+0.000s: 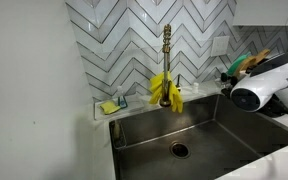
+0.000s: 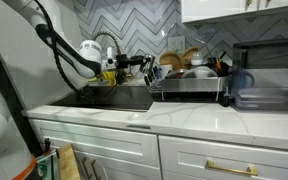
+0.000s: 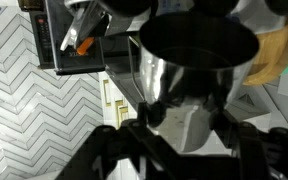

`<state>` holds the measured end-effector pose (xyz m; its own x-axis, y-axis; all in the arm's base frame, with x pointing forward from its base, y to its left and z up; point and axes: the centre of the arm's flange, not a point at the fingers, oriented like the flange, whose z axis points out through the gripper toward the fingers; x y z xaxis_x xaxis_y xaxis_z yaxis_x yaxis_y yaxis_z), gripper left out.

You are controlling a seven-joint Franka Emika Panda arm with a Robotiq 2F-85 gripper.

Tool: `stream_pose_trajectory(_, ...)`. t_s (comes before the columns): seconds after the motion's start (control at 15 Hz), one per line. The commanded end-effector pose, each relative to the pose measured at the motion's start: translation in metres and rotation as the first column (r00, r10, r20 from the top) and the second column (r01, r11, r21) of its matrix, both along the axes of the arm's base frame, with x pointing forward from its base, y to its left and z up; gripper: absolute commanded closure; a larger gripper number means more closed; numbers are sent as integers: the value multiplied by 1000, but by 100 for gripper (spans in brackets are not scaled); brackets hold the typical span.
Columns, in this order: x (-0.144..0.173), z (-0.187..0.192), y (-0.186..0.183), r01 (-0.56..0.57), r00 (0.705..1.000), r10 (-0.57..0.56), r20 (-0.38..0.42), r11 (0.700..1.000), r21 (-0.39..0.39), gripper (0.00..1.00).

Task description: Flip the silver cup to its side, pick up the silver cup and hang it on the first cup hanger on the dish rack

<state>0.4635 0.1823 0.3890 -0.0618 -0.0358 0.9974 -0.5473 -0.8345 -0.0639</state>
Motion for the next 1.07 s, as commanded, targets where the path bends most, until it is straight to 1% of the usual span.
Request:
stream_pose_trajectory(0.0, -11, 0, 5, 12, 999, -12, -41, 1000, 4, 59)
stream_pose_trajectory(0.13, -13, 7, 9, 19, 999, -20, -49, 1000, -8, 59)
stream_pose_trajectory(0.33, -14, 19, 6, 24, 999, -26, -43, 998, -51, 59)
stream_pose_trajectory(0.53, -14, 30, -1, 37, 998, -40, -38, 997, -63, 59)
stream_pose_trajectory(0.6, -14, 32, -3, 40, 998, -43, -48, 997, -58, 59)
stream_pose_trajectory(0.67, -15, 34, -4, 45, 998, -48, -49, 997, -70, 59)
stream_pose_trajectory(0.8, -19, 39, -9, 49, 996, -56, -73, 994, -95, 59)
stream_pose_trajectory(1.0, -31, 44, -16, 53, 989, -71, -131, 989, -140, 59)
